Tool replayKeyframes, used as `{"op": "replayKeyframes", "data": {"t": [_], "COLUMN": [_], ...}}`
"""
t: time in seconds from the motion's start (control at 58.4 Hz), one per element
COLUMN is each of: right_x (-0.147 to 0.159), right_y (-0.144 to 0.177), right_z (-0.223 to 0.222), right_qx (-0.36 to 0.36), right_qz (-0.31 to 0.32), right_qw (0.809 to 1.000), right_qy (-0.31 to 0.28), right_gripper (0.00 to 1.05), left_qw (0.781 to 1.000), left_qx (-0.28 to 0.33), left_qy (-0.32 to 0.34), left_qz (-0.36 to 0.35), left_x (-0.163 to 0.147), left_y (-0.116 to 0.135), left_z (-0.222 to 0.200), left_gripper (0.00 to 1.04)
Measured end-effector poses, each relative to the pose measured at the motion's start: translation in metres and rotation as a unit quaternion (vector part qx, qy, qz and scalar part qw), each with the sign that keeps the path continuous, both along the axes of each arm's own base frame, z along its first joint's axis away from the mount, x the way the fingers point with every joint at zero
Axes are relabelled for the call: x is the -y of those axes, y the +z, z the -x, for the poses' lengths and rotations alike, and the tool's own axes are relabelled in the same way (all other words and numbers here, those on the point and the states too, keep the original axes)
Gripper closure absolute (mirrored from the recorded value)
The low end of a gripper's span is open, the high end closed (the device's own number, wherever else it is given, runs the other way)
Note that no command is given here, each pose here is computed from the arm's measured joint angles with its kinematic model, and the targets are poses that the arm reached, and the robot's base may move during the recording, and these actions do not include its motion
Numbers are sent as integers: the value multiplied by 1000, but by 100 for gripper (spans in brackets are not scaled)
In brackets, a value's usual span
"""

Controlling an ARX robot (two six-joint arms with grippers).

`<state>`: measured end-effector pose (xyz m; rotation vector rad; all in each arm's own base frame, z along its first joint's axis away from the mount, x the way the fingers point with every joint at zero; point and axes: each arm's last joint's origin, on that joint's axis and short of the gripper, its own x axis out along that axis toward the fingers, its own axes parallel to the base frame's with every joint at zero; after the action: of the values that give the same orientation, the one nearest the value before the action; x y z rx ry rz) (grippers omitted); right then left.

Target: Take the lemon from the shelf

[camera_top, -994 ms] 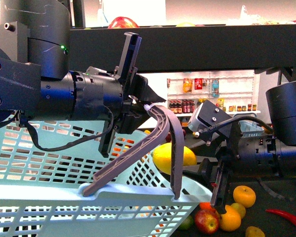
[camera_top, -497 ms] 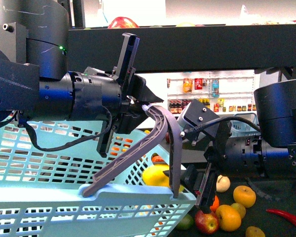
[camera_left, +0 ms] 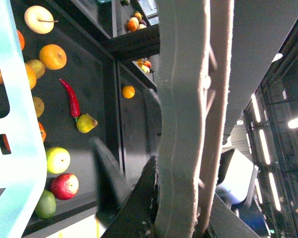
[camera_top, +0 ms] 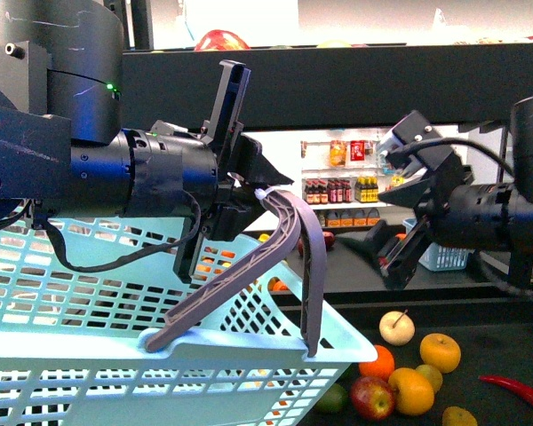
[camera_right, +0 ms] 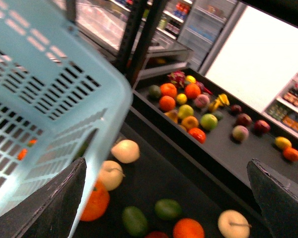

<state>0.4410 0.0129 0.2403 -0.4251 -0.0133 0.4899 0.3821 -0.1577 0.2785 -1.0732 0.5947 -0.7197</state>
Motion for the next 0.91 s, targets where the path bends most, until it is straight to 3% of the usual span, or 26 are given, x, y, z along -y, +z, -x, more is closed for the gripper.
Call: {"op": "replayKeyframes", "data": {"t": [0.137,0.274,0.377,0.548,0.908], "right_x": [29,39,30,6,-36], "right_y": [-24,-72,-104,-140,-194], "right_z": [-13,-21,-27,-29,-52], "right_qx": [-62,-158,-239,-308,-424], "right_qz": [-2,-12,-18,-26,-147], "right_qw": [995,975,946,914,817], "right_qy": [-78,-155,-216,-262,-362], "right_gripper": [7,7,7,7,7], "left_qw": [1000,1000,1000,1000,1000], "left_qx": [0,0,0,0,0], "left_qy": [0,0,0,0,0], "left_qz": [0,0,0,0,0], "left_x": [0,0,0,0,0], "left_y": [0,0,0,0,0], "left_z": [0,0,0,0,0], "left_gripper": [95,95,95,95,95]}}
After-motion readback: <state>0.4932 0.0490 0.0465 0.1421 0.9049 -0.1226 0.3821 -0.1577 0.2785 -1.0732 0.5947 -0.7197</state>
